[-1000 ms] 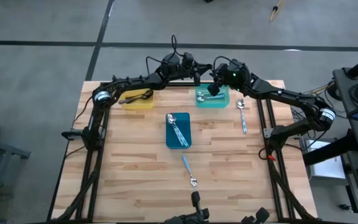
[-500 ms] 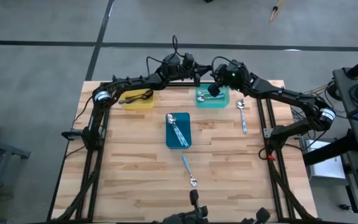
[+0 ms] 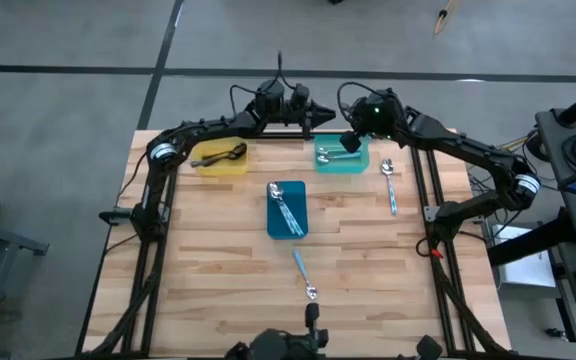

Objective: Sort silverware by color (type)
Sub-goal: Put the light blue spoon into the light blue bin

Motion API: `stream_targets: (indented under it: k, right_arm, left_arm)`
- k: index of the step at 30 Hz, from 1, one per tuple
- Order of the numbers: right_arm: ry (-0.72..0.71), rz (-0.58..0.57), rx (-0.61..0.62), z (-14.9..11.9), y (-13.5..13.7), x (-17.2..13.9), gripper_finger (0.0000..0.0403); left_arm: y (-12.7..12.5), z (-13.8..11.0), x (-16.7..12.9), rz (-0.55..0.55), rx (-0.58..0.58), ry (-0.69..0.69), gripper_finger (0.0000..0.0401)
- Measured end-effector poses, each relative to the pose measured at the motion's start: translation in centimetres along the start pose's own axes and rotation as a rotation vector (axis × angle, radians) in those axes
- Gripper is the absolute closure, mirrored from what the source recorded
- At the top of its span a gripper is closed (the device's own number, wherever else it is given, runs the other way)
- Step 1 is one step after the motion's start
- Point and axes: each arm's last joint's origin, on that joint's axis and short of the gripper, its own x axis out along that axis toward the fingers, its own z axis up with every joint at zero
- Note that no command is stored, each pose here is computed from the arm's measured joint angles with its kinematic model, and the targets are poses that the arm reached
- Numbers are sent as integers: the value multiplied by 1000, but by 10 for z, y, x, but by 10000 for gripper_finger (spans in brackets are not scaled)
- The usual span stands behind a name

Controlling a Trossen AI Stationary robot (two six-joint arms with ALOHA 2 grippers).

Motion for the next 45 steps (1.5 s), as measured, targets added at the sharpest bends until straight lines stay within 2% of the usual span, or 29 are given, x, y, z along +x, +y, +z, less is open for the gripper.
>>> stream_targets:
  k: [6, 13, 19, 24, 30, 35, 45]
  right_arm:
    - [10, 33, -46, 7, 1, 6, 391]
    - [140, 101, -145, 15, -1, 44, 392]
    - [231, 276, -195, 15, -11, 73, 392]
    - [331, 403, -303, 3, -15, 97, 392]
    - [455, 486, -427, -21, -16, 124, 391]
    - [516, 524, -448, -37, -13, 143, 391]
    - [551, 547, -460, -52, -8, 164, 390]
  left_arm:
    - [12, 13, -16, -93, -49, 14, 335]
    - [-2, 48, -34, -188, 2, -14, 334]
    - [-7, 90, -68, -163, 58, -71, 335]
    - [-8, 112, -91, -154, 91, -86, 339]
    - [-16, 116, -94, -227, 104, -64, 340]
    - [-19, 119, -96, -249, 105, -55, 340]
    - [-23, 122, -98, -266, 94, -45, 341]
